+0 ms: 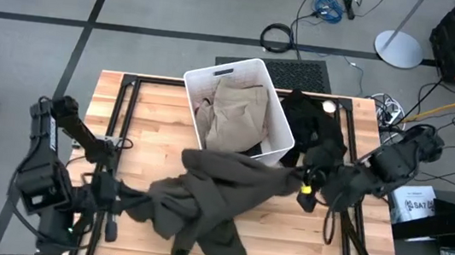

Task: Sort clothes
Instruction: Put the folded gray jacket into the white laundry bin

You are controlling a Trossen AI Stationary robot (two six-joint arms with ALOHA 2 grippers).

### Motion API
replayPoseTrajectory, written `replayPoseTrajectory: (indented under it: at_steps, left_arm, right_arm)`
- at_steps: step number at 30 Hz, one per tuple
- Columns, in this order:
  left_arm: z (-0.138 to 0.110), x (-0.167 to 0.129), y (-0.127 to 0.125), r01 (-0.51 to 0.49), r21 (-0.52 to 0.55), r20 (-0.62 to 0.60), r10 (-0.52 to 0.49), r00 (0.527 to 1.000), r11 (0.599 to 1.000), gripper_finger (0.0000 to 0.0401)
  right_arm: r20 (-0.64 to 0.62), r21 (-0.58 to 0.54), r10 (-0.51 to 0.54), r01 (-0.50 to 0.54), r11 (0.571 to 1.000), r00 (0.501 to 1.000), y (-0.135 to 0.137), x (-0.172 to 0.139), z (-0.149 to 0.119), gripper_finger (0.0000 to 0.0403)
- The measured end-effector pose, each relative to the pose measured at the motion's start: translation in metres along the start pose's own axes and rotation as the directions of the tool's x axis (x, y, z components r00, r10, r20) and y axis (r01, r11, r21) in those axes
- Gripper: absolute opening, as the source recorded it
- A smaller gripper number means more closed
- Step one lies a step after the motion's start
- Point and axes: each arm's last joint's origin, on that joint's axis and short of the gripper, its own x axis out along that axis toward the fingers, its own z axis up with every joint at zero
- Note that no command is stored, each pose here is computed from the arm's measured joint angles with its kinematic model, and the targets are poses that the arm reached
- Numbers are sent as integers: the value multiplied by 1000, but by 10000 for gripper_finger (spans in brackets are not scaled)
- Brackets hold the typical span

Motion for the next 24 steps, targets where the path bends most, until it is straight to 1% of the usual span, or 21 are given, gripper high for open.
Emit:
replayPoseTrajectory:
  at_steps: [2,4,5,8,11,13,14,15,17,21,24]
  left_arm:
    - [-16,5,2,4,4,-131,-3,991,1000,9]
    - [-34,10,3,-12,-13,-271,8,963,1000,9]
    - [-45,13,4,-23,-21,-341,14,940,1000,9]
    - [-75,21,6,-77,-39,-539,44,841,996,9]
    - [-102,27,12,-174,-48,-670,97,736,984,9]
    - [-117,31,15,-217,-42,-728,119,675,975,9]
    - [-123,33,16,-225,-37,-746,123,654,974,9]
    - [-128,35,16,-223,-35,-755,121,644,974,10]
    - [-136,38,15,-212,-50,-758,101,645,976,18]
    - [-144,44,15,-235,-87,-769,85,634,968,57]
    - [-146,47,14,-266,-119,-819,57,571,956,95]
  right_arm:
    - [-76,3,-46,47,999,996,1,6,-12,0]
    - [-148,7,-81,83,997,986,2,11,-24,0]
    - [-180,13,-94,98,995,979,2,14,-29,0]
    - [-269,34,-117,131,991,956,2,22,-44,0]
    - [-354,47,-133,160,986,926,2,29,-57,0]
    - [-389,43,-151,182,982,909,2,35,-64,0]
    - [-399,37,-158,188,982,903,1,37,-66,0]
    - [-409,32,-162,191,981,898,1,39,-68,0]
    - [-417,25,-171,200,979,893,1,41,-71,0]
    - [-418,27,-169,198,980,893,1,42,-72,0]
    - [-418,27,-168,198,980,893,1,42,-72,0]
